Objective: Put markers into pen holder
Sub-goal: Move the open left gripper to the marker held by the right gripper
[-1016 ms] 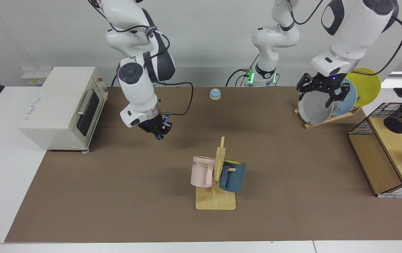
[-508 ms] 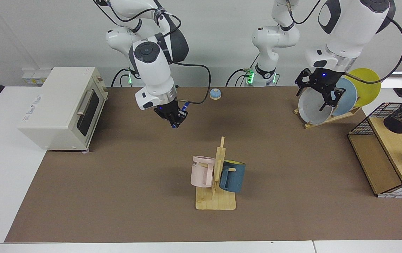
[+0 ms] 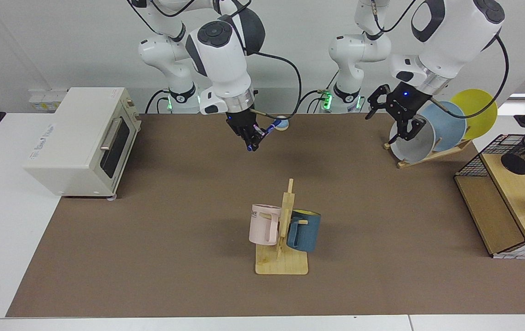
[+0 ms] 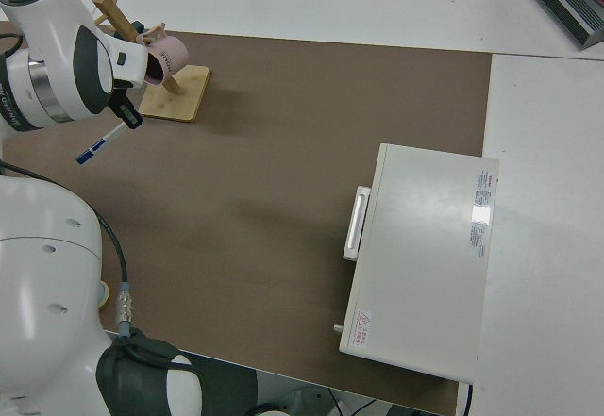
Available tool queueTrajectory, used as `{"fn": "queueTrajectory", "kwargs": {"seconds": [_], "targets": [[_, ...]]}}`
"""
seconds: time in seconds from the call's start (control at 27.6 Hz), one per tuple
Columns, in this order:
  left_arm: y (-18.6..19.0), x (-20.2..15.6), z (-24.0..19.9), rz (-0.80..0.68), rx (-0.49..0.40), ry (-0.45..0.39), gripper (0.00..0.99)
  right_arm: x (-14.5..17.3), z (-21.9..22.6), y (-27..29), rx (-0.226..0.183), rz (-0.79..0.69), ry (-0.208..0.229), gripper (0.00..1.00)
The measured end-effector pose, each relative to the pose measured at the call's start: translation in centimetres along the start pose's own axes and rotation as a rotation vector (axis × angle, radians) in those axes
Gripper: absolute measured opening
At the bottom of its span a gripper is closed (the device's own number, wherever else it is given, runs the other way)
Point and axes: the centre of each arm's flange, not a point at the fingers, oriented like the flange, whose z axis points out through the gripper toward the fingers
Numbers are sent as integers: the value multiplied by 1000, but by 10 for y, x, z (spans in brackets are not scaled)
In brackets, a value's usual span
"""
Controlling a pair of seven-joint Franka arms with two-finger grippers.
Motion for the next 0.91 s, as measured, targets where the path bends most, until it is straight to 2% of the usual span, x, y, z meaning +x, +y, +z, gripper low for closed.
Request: {"fn": "queueTrajectory", "kwargs": {"seconds": [0.47, 0.65, 0.91], "targets": [[55, 41, 30, 85, -74, 60, 991, -23, 0, -9, 9, 193, -2, 172], [72, 48, 44, 93, -72, 111, 991, -33, 1, -13, 20, 252, -2, 172], [106, 66, 60, 109, -53, 135, 991, -46, 3, -17, 19, 286, -5, 172]]}}
